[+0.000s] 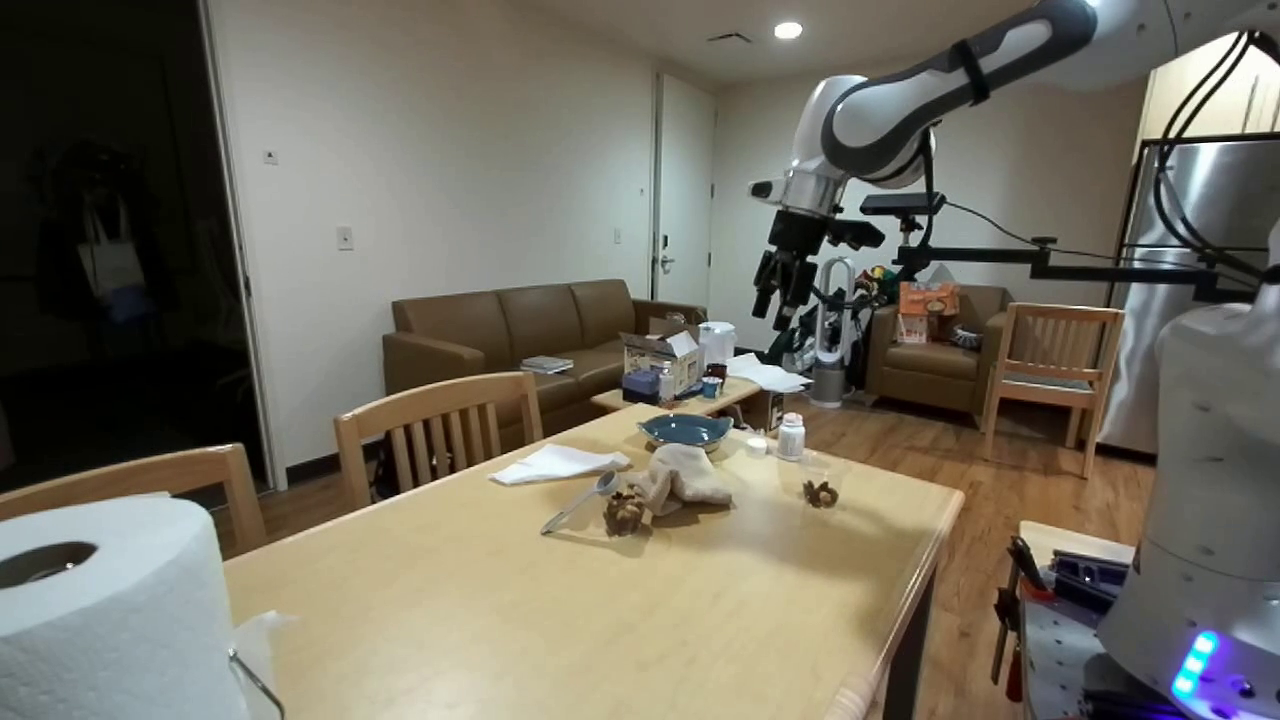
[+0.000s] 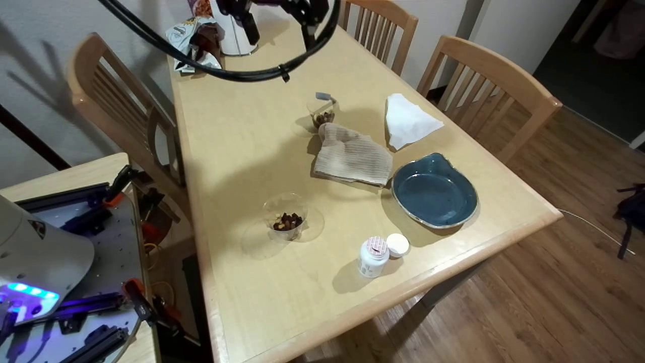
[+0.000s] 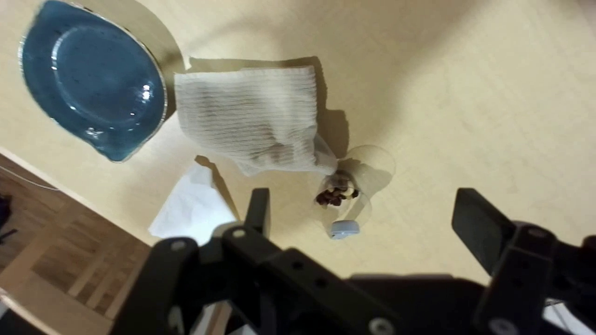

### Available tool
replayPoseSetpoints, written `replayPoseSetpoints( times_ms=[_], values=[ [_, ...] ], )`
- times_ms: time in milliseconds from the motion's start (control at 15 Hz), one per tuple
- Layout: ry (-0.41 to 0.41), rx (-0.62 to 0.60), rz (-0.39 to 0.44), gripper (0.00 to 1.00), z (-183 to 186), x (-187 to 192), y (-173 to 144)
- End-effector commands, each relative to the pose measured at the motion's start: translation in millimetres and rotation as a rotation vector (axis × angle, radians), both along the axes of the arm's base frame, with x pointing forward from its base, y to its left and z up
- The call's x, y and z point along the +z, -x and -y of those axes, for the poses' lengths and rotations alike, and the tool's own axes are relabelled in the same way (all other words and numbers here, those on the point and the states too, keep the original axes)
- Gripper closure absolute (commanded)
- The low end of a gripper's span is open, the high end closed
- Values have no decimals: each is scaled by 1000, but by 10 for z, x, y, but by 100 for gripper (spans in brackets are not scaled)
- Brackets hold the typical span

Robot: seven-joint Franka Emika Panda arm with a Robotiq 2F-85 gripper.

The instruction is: Use the towel to wipe the table

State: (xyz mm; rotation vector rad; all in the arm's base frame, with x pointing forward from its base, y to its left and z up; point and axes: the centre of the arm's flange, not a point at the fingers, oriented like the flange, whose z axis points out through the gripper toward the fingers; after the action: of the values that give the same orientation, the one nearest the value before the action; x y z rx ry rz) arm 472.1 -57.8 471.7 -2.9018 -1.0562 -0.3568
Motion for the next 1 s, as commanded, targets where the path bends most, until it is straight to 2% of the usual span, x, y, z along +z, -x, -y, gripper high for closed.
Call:
replayPoseSetpoints(
  times_ms=[0, 400, 467, 667, 733, 933],
  values=[
    [-19, 172, -100, 0, 14, -285, -335],
    [7, 436, -311, 0, -23, -538, -683],
    [-8, 362, -250, 0, -96, -568, -423],
    [-11, 403, -295, 0, -97, -622, -555],
    [75, 423, -248, 0, -104, -650, -529],
    [265, 501, -238, 0, -76, -791, -727]
  ],
)
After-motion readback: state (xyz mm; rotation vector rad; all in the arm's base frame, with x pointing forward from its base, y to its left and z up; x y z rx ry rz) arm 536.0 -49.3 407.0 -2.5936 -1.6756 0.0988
